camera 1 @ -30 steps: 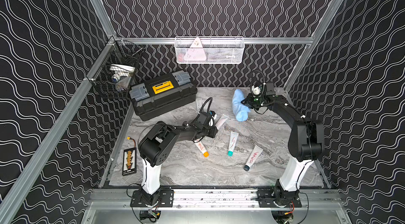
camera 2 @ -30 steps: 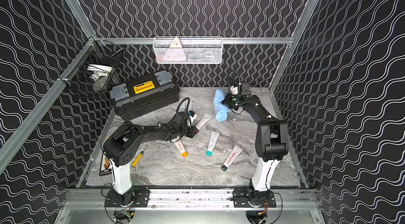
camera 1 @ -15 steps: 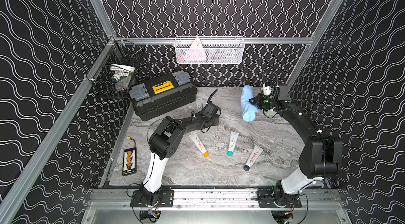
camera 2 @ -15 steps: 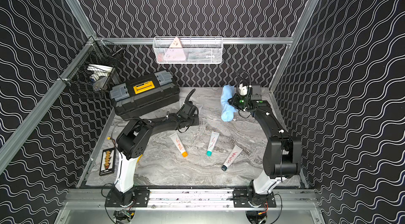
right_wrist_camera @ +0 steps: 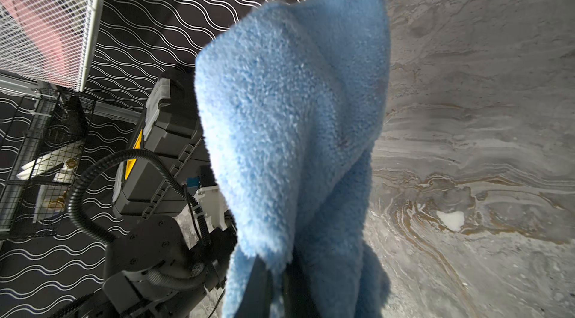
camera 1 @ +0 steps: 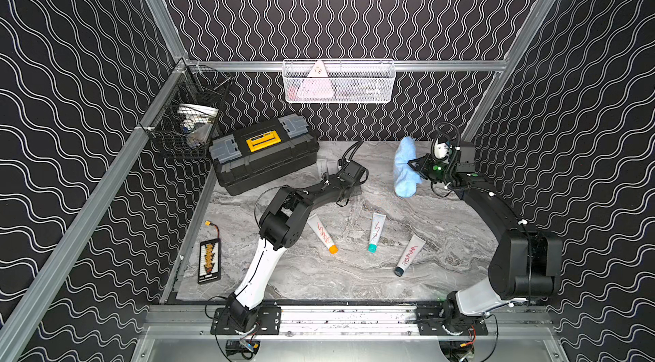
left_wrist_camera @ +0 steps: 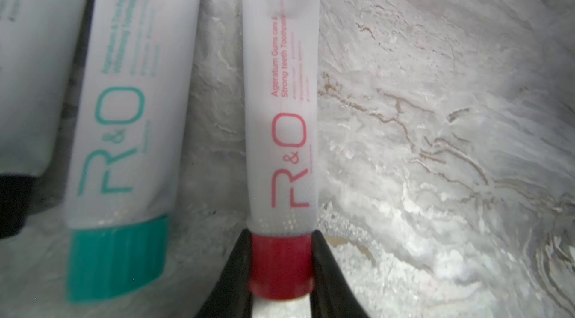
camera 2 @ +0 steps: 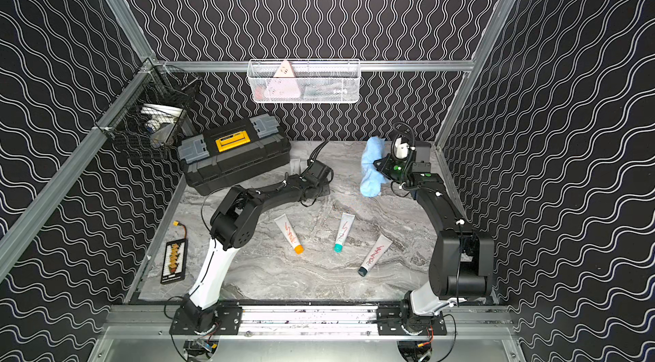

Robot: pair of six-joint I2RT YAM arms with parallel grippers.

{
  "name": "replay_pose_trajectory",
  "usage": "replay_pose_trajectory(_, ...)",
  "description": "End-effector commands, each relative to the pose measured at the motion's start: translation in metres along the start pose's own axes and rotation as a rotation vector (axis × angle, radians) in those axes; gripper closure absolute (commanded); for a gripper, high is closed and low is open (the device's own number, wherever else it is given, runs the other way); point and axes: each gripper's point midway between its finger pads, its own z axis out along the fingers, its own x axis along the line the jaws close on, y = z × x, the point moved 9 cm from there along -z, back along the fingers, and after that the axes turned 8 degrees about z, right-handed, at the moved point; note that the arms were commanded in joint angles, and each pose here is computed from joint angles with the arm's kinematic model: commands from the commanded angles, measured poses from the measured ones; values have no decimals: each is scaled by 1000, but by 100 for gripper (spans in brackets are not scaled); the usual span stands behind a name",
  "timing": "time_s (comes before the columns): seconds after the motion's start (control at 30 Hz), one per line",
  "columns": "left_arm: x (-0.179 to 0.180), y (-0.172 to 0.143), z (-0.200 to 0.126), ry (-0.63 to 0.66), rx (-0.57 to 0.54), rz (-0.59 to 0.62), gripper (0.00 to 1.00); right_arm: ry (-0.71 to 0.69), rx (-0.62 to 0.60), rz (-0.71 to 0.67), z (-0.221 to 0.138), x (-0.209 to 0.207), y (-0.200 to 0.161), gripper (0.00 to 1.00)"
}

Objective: Wipe the surface of the toothpaste tube
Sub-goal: Move the toothpaste to the center of the board.

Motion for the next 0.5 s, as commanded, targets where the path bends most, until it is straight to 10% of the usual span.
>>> replay_pose_trajectory(0.0,2,-2,1,44,22,-15,70,53,-12,13,0,4,4,100)
replay_pose_trajectory(0.47,-11,18,-76,-48,20,203,46,47,1,22,1,0,3,100)
